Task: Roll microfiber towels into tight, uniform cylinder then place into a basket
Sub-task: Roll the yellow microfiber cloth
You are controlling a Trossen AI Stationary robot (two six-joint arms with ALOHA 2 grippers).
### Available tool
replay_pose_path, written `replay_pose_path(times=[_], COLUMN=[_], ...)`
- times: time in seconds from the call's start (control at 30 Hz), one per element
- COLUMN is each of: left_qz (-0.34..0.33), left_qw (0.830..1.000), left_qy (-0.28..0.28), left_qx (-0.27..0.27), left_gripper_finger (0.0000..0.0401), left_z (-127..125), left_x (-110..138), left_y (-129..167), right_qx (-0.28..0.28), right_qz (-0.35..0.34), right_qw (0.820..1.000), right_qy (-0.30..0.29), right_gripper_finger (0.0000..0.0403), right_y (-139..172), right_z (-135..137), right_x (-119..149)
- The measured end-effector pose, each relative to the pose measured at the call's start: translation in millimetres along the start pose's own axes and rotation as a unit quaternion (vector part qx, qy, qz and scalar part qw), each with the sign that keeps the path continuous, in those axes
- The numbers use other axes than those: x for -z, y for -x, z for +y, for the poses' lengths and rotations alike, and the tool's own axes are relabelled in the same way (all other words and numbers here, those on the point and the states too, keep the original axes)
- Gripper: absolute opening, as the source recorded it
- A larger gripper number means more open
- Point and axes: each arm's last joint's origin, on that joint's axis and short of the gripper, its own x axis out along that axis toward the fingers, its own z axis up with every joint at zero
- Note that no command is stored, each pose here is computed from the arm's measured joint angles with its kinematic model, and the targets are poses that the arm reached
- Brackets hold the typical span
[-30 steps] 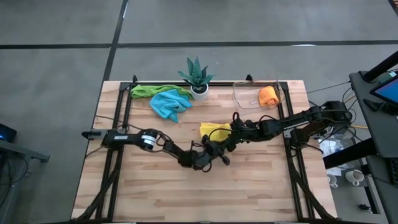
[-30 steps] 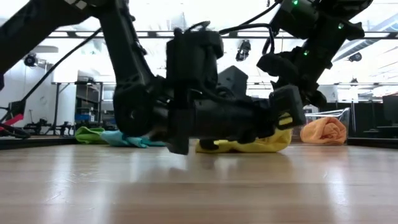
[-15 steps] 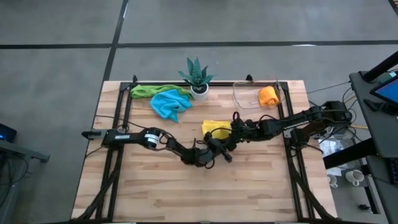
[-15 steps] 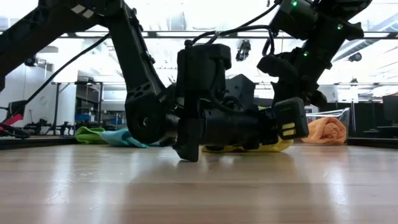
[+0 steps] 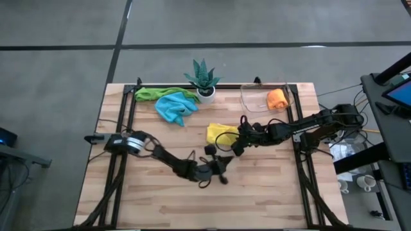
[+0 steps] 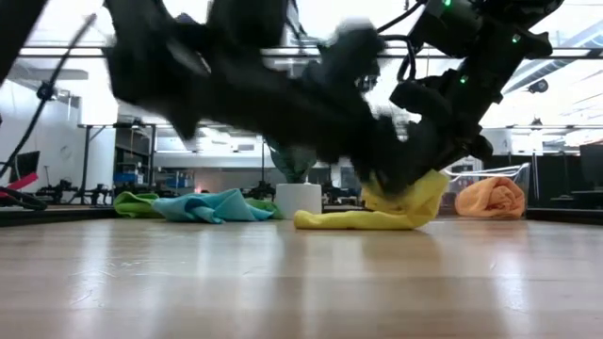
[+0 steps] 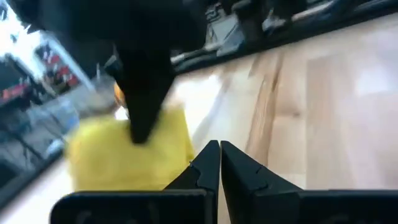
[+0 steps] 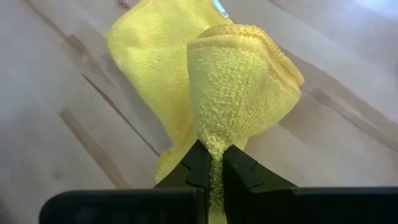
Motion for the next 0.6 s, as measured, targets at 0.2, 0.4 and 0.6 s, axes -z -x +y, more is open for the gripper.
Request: replay_pose_path(times=[0.2,0.4,0.6], left_qz=[0.017,0.128,0.192], left_qw=[0.999,0.987,0.971], left_qy=[-0.043,0.011,0.033], left_qx=[-0.008,0.094,0.138], left_gripper_finger=[0.0000,0.0000,0.0000], left_z=[65.9,158.5,195.2], left_x=[-29.4,-0.6,42.1], left_y=[29.5,-3.1,-28.2], right_qx=[0.005,0.011,0.028], right_qz=[-0.005,-0.014,-0.034], right_qw=[1.000,1.000,0.999], right_qy=[0.000,-0.009,-0.027], right_gripper_finger=[0.0013,0.0013,0.0013], right_y=[0.2,-1.0,-2.0], right_z=[-0.2,-2.6,-5.7], right_x=[-0.6,-4.0,-7.7])
